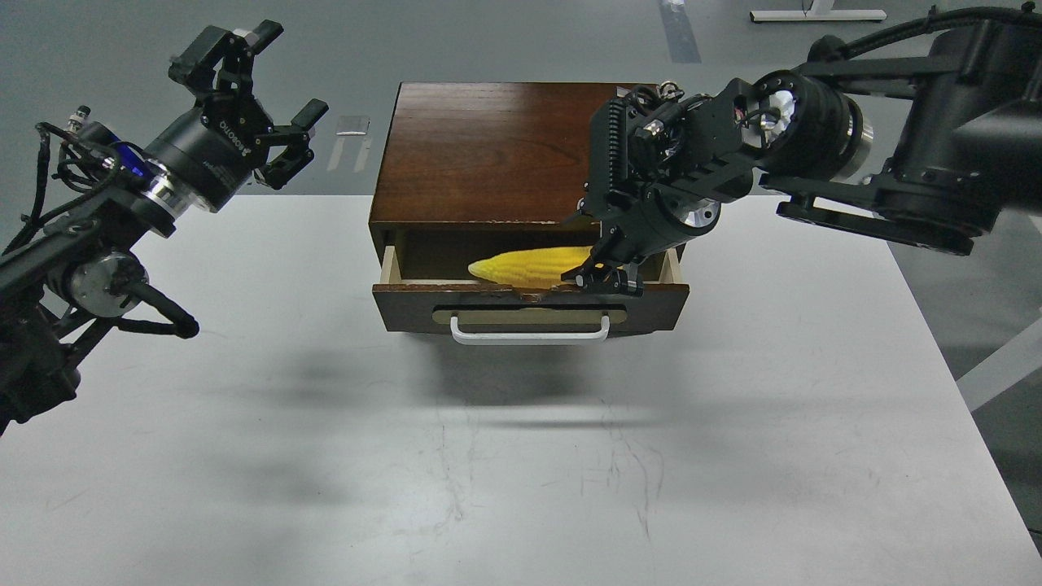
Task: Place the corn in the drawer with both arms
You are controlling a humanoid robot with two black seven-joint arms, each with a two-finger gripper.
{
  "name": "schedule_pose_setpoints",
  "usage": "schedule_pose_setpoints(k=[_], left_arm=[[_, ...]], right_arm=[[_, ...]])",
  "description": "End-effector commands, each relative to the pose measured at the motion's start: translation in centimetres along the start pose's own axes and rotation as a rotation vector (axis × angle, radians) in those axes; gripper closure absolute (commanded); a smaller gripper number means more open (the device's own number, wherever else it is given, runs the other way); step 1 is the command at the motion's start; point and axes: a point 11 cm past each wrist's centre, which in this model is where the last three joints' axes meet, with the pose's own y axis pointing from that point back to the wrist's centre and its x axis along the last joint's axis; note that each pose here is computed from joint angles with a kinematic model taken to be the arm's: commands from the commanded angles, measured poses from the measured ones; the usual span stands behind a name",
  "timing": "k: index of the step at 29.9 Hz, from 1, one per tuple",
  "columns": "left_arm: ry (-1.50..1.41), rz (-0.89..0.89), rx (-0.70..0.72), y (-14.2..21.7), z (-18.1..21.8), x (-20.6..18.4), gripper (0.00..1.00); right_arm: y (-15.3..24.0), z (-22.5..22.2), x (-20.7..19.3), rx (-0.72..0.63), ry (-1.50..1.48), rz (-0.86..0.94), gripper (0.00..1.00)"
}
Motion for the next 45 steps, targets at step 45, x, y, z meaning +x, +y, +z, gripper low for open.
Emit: schedule_pose_setpoints(k=[45], left_arm=[[0.038,-0.008,-0.006,-0.2,-0.9,-0.7,0.01]], right_arm=[[11.3,6.7,-18.5,-0.027,-1.995,1.479,0.0]])
